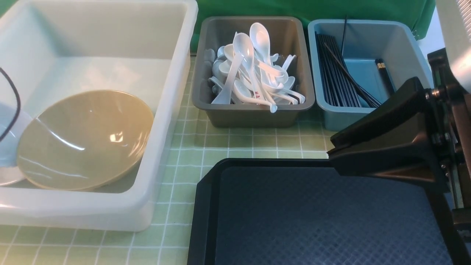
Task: On green table put chopsticks spoon bowls plates into blue grey white boxes.
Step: 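Place the white bowl into the white bin with the other dishes with the left gripper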
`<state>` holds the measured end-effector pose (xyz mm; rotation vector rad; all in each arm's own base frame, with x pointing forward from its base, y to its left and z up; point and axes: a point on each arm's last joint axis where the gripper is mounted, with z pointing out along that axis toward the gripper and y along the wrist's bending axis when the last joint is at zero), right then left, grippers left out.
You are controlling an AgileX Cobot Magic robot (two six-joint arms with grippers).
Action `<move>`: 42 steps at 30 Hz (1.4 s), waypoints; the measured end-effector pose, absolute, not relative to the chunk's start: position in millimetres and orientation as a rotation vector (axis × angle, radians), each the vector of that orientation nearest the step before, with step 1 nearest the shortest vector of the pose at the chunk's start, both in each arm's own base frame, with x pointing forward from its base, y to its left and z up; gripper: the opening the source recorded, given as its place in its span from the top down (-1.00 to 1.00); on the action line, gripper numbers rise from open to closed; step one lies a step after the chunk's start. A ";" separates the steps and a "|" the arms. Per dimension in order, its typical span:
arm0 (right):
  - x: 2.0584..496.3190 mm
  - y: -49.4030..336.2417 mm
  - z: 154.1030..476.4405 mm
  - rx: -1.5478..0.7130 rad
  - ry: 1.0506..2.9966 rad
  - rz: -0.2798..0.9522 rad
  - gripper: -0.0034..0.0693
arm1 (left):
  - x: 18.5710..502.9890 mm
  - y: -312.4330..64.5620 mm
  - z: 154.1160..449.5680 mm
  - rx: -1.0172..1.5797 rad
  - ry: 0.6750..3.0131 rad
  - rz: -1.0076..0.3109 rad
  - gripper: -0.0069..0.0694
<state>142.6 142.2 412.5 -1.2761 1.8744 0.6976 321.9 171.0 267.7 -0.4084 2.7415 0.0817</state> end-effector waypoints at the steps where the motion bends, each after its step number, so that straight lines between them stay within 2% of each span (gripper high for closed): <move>1: 142.6 142.2 412.5 -1.276 1.874 0.698 0.50 | 323.4 171.2 263.8 -0.422 2.751 0.077 0.77; 4: 142.4 142.1 412.3 -1.279 1.876 0.699 0.49 | 325.7 171.4 258.2 -0.475 2.757 0.063 0.71; 9: 141.6 142.0 411.8 -1.288 1.881 0.702 0.48 | 326.2 171.9 256.3 -0.544 2.749 0.053 0.40; 10: 141.3 142.0 411.6 -1.291 1.883 0.703 0.48 | 326.3 171.6 255.9 -0.558 2.748 0.049 0.22; 11: 141.3 142.0 411.6 -1.291 1.883 0.703 0.48 | 326.3 171.6 256.1 -0.558 2.748 0.050 0.20; 15: 141.3 142.0 411.6 -1.291 1.883 0.703 0.46 | 324.5 171.2 255.4 -0.631 2.755 0.043 -0.33; 17: 141.3 142.0 411.6 -1.291 1.883 0.703 0.46 | 323.0 171.8 255.0 -0.664 2.762 0.053 -0.48; 18: 141.3 142.0 411.6 -1.291 1.883 0.703 0.46 | 321.7 171.7 254.7 -0.695 2.769 0.054 -0.63; 23: 141.3 142.0 411.6 -1.288 1.885 0.705 0.46 | 319.3 171.2 257.1 -0.728 2.781 0.054 -0.89; 28: 141.3 142.0 411.6 -1.273 1.899 0.714 0.44 | 317.1 169.7 278.4 -0.728 2.769 0.057 -0.89; 32: 141.3 142.0 411.6 -1.271 1.901 0.715 0.43 | 307.9 162.1 335.4 -0.682 2.689 0.054 -0.88; 36: 141.9 142.0 412.0 -1.259 1.902 0.716 0.41 | 296.6 135.6 387.3 -0.514 2.556 -0.062 -0.88; 39: 146.2 142.8 415.3 -1.183 1.892 0.714 0.40 | 282.2 78.0 430.8 -0.177 2.423 -0.244 -0.78; 41: 149.6 143.1 417.9 -1.137 1.872 0.704 0.40 | 274.9 42.0 445.4 0.003 2.374 -0.330 -0.66; 42: 149.9 143.1 418.2 -1.132 1.871 0.704 0.40 | 274.3 38.3 446.5 0.020 2.369 -0.340 -0.64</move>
